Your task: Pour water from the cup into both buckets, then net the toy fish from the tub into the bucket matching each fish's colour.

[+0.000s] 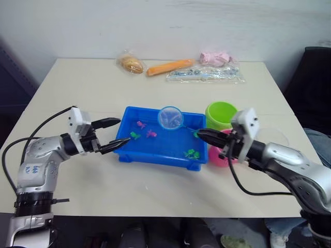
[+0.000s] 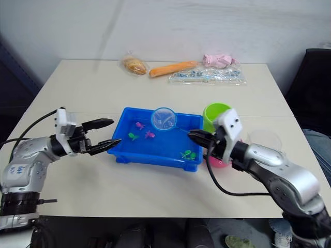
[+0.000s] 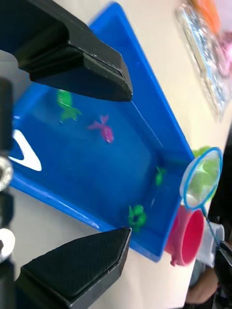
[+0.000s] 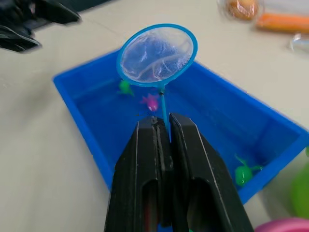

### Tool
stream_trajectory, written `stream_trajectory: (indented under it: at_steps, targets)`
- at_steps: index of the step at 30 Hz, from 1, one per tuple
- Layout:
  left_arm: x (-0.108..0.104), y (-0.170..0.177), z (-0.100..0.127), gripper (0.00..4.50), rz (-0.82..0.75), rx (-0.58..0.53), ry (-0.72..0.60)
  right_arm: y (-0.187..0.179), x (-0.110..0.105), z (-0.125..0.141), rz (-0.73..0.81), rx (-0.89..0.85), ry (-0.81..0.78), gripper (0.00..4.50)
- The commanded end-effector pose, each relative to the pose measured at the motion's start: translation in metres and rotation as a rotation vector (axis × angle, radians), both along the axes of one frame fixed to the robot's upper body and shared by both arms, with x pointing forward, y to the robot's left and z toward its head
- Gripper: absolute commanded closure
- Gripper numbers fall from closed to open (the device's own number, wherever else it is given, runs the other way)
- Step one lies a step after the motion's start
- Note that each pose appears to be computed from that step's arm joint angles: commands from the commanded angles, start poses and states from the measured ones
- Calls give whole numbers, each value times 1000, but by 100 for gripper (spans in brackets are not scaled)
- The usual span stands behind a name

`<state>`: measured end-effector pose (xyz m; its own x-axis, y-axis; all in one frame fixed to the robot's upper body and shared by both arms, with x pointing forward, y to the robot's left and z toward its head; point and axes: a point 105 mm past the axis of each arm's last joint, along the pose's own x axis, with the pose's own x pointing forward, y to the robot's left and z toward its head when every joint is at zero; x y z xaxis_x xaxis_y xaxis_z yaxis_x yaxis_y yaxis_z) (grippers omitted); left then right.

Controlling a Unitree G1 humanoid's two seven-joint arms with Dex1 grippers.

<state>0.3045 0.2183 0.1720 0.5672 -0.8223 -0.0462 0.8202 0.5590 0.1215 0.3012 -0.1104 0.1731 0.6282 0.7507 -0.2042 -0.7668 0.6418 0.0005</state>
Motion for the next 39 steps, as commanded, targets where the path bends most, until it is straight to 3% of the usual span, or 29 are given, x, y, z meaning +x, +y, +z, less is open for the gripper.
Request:
stream_trajectory:
  at_steps: [1,11,17,29,39]
  targets:
    - [-3,17,12,5,61,9,-42,11,6,2,30,-43,3,450]
    - [-7,20,16,5,77,44,-57,7,37,-13,-24,-281,12,450]
    - [-8,18,15,5,60,59,-55,22,45,-25,-15,-321,27,450]
    - [-8,11,14,5,43,57,-54,56,41,-20,92,-233,27,450]
    - [-5,2,11,5,8,45,-48,28,17,5,97,-156,3,450]
